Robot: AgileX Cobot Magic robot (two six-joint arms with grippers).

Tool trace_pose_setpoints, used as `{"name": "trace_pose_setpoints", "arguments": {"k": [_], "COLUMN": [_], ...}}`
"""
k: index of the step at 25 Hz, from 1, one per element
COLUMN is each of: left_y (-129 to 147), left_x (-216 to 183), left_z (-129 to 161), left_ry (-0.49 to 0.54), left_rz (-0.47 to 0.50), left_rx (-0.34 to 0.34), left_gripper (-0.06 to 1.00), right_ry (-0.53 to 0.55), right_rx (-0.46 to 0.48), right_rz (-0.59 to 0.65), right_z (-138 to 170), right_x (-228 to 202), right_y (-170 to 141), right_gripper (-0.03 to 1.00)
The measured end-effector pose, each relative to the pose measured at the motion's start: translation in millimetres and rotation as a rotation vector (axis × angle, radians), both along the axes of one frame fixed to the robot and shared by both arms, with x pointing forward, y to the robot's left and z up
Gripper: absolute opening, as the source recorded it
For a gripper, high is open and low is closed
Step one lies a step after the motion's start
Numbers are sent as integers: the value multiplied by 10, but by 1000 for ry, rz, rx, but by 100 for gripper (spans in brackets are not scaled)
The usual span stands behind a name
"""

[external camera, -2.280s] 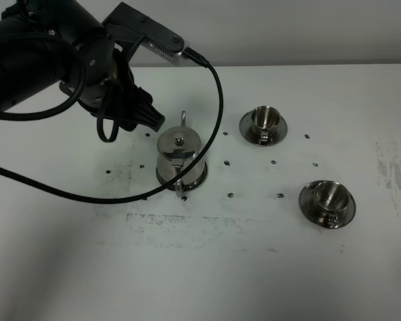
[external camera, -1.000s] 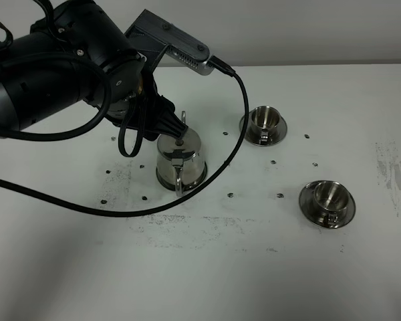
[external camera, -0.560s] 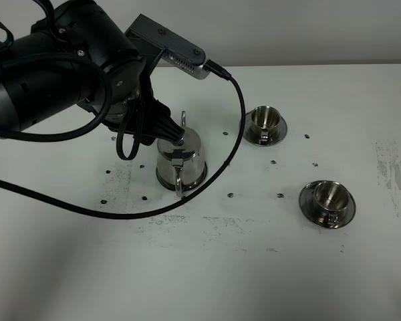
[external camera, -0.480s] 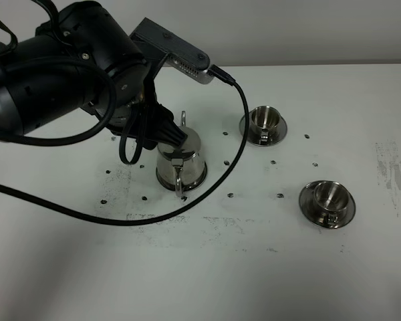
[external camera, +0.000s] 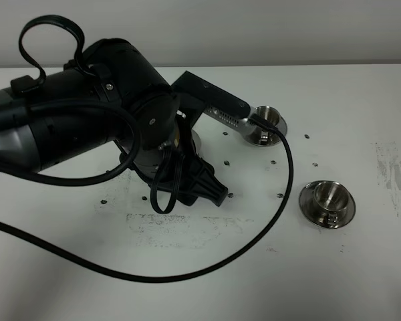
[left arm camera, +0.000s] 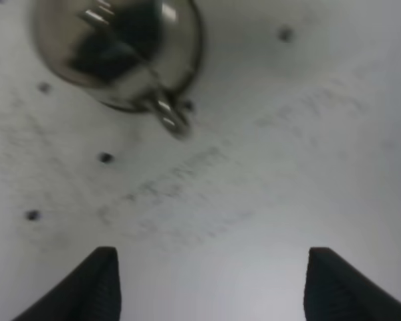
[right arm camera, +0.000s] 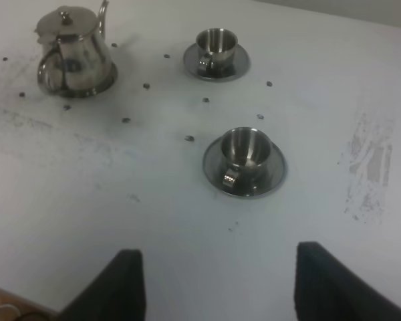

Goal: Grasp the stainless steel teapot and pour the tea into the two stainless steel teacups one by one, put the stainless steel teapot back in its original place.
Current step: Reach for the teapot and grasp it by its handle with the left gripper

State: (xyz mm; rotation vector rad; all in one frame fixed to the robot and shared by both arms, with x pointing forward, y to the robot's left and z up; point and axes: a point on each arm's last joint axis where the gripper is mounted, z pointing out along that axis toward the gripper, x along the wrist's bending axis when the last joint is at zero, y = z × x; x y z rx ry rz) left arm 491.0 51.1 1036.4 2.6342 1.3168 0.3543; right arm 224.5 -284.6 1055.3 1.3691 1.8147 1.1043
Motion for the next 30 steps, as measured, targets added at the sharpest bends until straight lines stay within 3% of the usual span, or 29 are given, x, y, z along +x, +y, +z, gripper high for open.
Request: {"name": "trace_pose_setpoints", "arguments": {"k": [7, 16, 22, 30], "left_y": [-91, -117, -135, -17], "left_x": [-53, 126, 274, 369], "left_z": [-186, -678, -988, -1056], "left_ry": [-39, -104, -99, -86], "left_rz": [-59, -86, -92, -66], "left_rx": [-74, -159, -154, -116], "left_gripper": [56, 56, 56, 56], "right_ry": [-1, -1, -1, -1], "right_rx": [0, 4, 4, 4], "right_rz": [1, -1, -1, -1], "right_z": [1, 2, 2, 2], "right_x": [0, 1, 1, 1], "right_y": [0, 0, 0, 0], "right_gripper": [48, 48, 48, 48]}}
